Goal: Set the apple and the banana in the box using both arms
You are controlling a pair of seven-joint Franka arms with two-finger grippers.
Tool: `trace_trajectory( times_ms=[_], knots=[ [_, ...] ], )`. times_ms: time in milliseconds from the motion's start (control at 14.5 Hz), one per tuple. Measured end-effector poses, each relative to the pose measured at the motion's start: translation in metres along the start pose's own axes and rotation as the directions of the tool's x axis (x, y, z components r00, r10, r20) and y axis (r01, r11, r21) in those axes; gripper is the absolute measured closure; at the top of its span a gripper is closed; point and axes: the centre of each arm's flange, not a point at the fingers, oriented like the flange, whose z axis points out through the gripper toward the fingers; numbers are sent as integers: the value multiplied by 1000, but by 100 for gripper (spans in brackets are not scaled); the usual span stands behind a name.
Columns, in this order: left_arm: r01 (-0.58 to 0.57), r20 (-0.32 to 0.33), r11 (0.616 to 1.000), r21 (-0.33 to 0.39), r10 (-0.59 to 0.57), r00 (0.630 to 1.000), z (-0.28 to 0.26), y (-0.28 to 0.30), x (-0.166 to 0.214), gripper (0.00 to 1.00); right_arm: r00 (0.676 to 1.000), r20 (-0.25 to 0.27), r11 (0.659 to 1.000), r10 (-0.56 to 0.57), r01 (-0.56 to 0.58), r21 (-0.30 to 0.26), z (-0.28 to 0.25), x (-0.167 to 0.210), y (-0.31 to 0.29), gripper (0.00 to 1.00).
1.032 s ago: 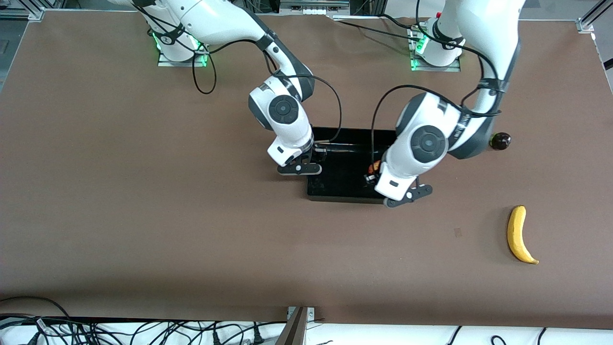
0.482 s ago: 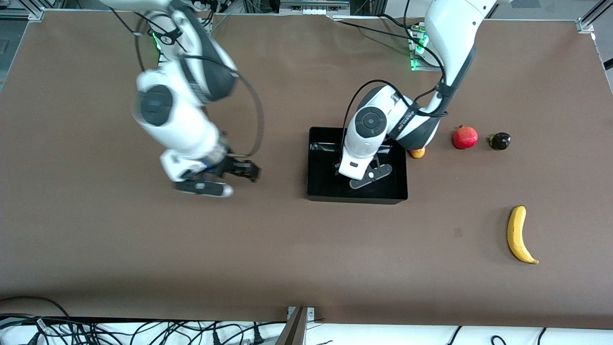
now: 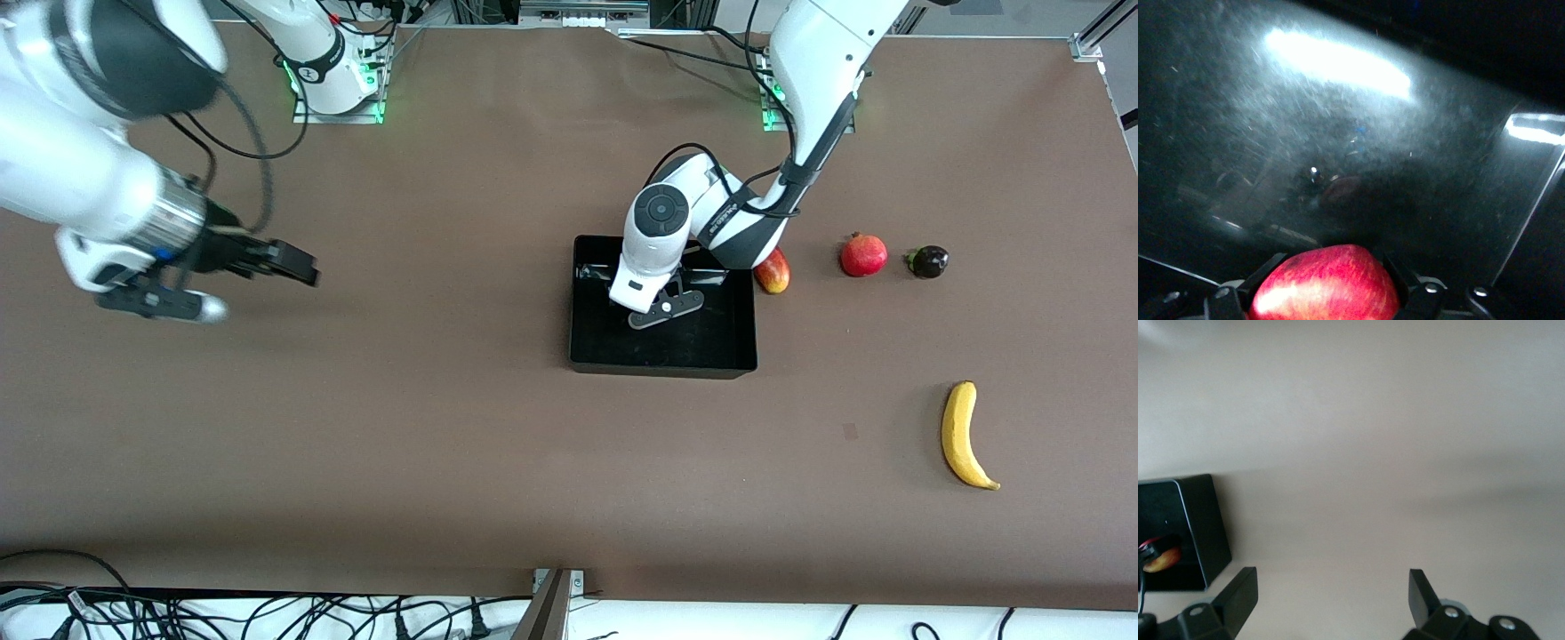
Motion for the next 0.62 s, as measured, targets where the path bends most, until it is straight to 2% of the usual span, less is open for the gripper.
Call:
trace_trajectory(
  times_ms=[275,619],
  knots=[
    [-35,2,999,10,35,999,18,6,-14,35,1000,8,1000,-12,12,12,-42,-22,73,0],
    [-43,-23,999,16,43,999,29,8,-18,35,997,7,995,-80,81,-51,-69,-42,130,0]
  ],
)
